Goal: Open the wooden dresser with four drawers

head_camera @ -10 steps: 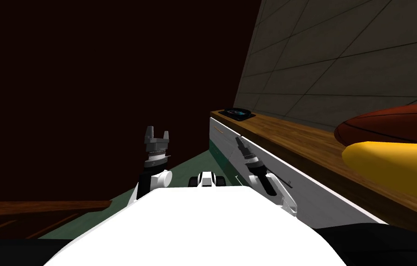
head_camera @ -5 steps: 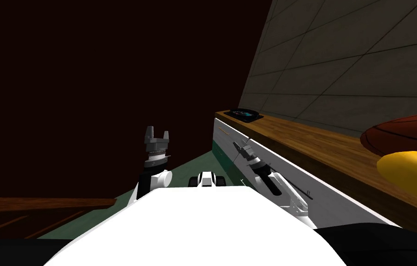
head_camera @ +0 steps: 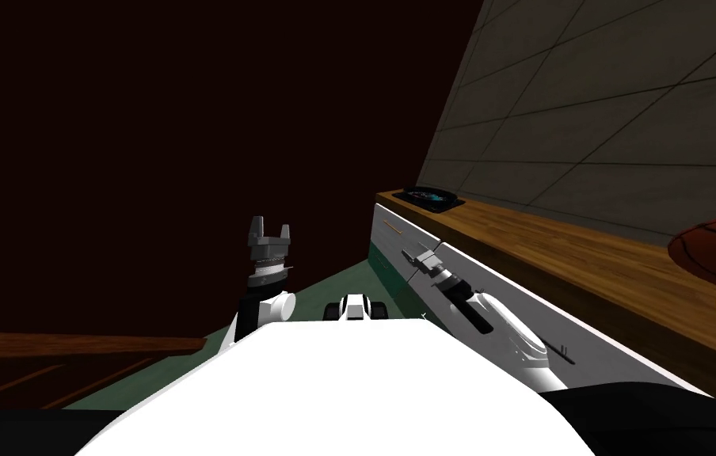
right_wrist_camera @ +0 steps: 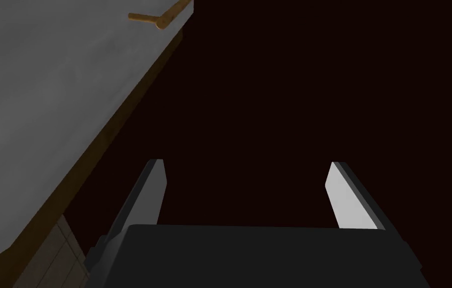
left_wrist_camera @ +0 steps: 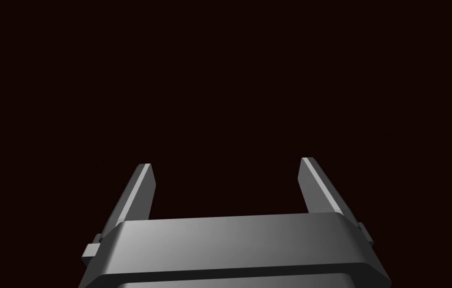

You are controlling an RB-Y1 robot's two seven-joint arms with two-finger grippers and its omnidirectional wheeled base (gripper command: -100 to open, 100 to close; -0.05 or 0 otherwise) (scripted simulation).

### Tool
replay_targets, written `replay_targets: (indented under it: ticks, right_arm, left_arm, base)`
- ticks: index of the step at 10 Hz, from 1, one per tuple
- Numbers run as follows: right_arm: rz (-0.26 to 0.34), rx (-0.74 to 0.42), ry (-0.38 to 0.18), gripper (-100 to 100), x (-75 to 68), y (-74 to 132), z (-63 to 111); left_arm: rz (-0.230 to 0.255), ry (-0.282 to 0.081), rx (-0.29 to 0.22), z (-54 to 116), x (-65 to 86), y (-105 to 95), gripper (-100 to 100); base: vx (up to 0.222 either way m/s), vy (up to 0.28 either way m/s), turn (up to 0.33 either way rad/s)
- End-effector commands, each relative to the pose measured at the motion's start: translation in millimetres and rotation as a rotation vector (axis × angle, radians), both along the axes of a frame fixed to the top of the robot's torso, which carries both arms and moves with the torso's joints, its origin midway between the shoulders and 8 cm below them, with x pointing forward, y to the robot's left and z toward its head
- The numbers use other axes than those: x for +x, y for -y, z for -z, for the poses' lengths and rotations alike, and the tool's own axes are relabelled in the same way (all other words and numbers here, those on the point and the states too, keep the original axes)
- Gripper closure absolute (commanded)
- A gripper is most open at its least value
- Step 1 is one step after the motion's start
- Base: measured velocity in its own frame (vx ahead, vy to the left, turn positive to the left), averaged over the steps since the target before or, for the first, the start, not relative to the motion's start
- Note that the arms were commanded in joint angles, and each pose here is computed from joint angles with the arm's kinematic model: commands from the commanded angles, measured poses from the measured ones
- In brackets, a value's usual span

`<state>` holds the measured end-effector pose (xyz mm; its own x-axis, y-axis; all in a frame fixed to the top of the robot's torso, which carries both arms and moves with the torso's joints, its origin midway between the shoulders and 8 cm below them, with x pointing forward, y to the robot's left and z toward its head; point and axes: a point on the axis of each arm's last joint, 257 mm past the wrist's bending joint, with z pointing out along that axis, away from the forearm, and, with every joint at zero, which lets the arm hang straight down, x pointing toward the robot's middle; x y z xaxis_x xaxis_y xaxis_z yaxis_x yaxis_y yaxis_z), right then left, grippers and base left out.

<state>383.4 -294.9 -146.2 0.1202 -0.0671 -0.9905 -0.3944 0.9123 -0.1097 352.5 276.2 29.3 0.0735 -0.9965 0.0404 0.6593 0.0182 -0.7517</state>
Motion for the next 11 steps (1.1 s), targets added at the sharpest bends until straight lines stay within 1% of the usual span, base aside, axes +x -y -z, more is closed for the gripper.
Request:
replay_targets:
  ticks: [1, 3, 4, 6, 7, 8, 9, 11]
  right_arm:
    - [-0.005, -0.165, -0.005, -100, 1.7, 12.6, 12.9]
    - [-0.008, -0.344, -0.014, -100, 3.1, 32.9, 29.0]
    - [-0.013, -0.359, -0.013, -100, 3.2, 33.3, 29.0]
    - [-0.022, -0.550, -0.020, -100, 4.6, 57.7, 43.1]
    - [-0.026, -0.558, -0.020, -100, 4.8, 58.1, 42.7]
    - [-0.034, -0.656, -0.024, -100, 5.6, 71.8, 48.3]
    - [-0.034, -0.656, -0.024, -100, 5.6, 71.8, 48.3]
    - [-0.050, -0.842, -0.030, -100, 7.3, 100.0, 56.9]
  left_arm:
    - [0.000, 0.000, 0.000, 0.0, 0.0, 0.0, 0]
    - [0.000, 0.000, 0.000, 0.0, 0.0, 0.0, 0]
    - [0.000, 0.000, 0.000, 0.0, 0.0, 0.0, 0]
    - [0.000, 0.000, 0.000, 0.0, 0.0, 0.0, 0]
    - [0.000, 0.000, 0.000, 0.0, 0.0, 0.0, 0]
    - [0.000, 0.000, 0.000, 0.0, 0.0, 0.0, 0]
    - [0.000, 0.000, 0.000, 0.0, 0.0, 0.0, 0]
    - [0.000, 0.000, 0.000, 0.0, 0.0, 0.0, 0]
  base:
    - [0.031, 0.062, 0.034]
    - [0.043, 0.077, 0.061]
    - [0.043, 0.057, 0.024]
    - [0.046, 0.075, 0.059]
    - [0.024, 0.059, 0.015]
    - [0.037, 0.056, 0.027]
    - [0.029, 0.042, 0.019]
    - [0.038, 0.052, 0.057]
